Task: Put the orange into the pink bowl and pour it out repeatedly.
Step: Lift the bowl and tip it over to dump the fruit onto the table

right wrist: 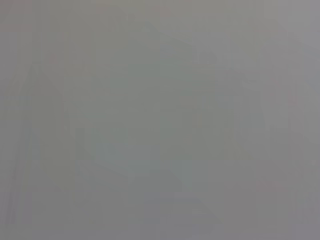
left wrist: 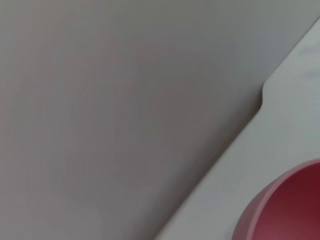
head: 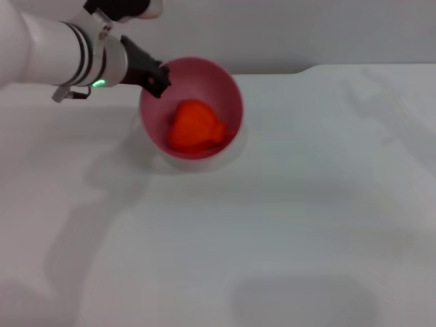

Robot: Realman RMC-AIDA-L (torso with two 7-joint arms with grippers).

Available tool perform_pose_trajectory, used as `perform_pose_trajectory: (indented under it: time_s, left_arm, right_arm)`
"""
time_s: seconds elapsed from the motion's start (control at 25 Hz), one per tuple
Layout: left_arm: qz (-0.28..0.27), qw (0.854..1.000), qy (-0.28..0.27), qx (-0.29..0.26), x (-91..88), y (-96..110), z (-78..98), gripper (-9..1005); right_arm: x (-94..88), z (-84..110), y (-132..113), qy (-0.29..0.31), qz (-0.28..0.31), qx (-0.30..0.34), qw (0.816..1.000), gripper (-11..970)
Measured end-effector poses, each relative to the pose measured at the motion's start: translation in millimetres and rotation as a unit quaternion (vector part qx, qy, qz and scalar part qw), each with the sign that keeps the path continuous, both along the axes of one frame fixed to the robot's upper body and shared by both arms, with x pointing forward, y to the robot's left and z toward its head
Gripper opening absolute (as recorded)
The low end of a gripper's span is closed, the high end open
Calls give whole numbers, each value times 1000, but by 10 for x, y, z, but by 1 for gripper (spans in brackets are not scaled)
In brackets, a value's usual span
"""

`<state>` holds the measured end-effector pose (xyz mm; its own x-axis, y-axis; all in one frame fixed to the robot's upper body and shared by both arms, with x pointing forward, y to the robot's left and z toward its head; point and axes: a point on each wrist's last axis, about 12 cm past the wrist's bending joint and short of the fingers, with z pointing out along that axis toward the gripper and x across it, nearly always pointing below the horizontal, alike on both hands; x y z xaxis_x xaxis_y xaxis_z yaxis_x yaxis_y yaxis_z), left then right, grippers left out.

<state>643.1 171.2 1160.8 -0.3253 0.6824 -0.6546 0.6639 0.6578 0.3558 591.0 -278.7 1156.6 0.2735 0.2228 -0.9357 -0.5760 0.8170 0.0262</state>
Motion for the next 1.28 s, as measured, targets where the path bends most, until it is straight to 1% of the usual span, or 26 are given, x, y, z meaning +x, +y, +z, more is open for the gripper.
perform_pose_trajectory:
  time_s: [0.08, 0.16, 0.2, 0.24, 0.28, 0.32, 0.36, 0.4, 0.44, 0.48, 0.52, 0.56, 0.64, 0.72, 0.76, 0.8, 0.84, 0.92, 0.96, 1.0, 1.04, 1.12, 1.2, 1.28]
  left_arm:
    - [-17, 999, -39, 4, -58, -70, 7, 42]
    - [-17, 999, -39, 4, -58, -70, 7, 42]
    - [-31, 995, -91, -2, -132, -134, 15, 42]
    - [-35, 992, -119, -4, -172, -148, 5, 42]
    - [-35, 992, -119, -4, -172, -148, 5, 42]
    - [-38, 989, -143, -6, -196, -156, 0, 42]
    - [-38, 989, -143, -6, -196, -156, 0, 42]
    - [-38, 989, -143, -6, -196, -156, 0, 42]
    - [-44, 979, -198, -9, -273, -157, -51, 42]
    - [-49, 972, -229, -11, -313, -162, -75, 42]
    - [-51, 968, -245, -11, -339, -156, -94, 42]
    - [-51, 968, -245, -11, -339, -156, -94, 42]
    - [-65, 954, -294, -7, -403, -186, -145, 42]
    - [-73, 946, -315, -2, -423, -205, -194, 42]
    - [-73, 946, -315, -2, -423, -205, -194, 42]
    - [-77, 943, -324, 1, -431, -217, -220, 42]
    - [-100, 931, -352, 14, -473, -273, -294, 42]
    - [-117, 918, -378, 29, -501, -303, -307, 42]
    - [-117, 918, -378, 29, -501, -303, -307, 42]
    - [-127, 905, -403, 45, -518, -318, -287, 42]
    - [-134, 896, -419, 56, -542, -329, -273, 42]
    - [-140, 888, -433, 65, -570, -342, -267, 42]
    - [-148, 876, -452, 77, -610, -369, -271, 42]
    - [-150, 869, -465, 80, -647, -379, -282, 42]
  right_arm:
    - [29, -25, -23, 4, -9, 4, 1000, 602]
    - [58, -54, -45, 11, -18, 11, 1000, 601]
    - [68, -68, -69, 14, -24, 16, 999, 601]
    - [75, -77, -89, 16, -30, 21, 999, 601]
    - [76, -85, -126, 18, -38, 30, 999, 601]
    - [74, -93, -156, 18, -47, 41, 998, 601]
    - [66, -101, -207, 16, -61, 61, 996, 601]
    - [66, -101, -207, 16, -61, 61, 996, 601]
    - [58, -99, -229, 12, -67, 70, 995, 601]
    - [51, -96, -241, 9, -69, 74, 995, 601]
    - [47, -92, -250, 7, -71, 76, 995, 601]
    - [45, -88, -255, 5, -71, 77, 994, 601]
    - [45, -81, -264, 3, -72, 77, 994, 601]
    - [40, -77, -263, 2, -70, 76, 995, 601]
    - [32, -77, -258, 0, -67, 75, 995, 601]
    - [17, -79, -253, -2, -64, 77, 995, 601]
    - [-3, -85, -249, -4, -60, 81, 995, 601]
    - [-54, -105, -238, -10, -52, 95, 994, 601]
    - [-74, -117, -225, -11, -47, 103, 994, 601]
    - [-89, -130, -210, -10, -41, 111, 993, 601]
    - [-95, -141, -194, -7, -36, 117, 992, 601]
    - [-90, -160, -154, 1, -24, 127, 992, 601]
    - [-87, -176, -122, 6, -15, 129, 992, 601]
    - [-96, -189, -93, 7, -8, 128, 992, 601]
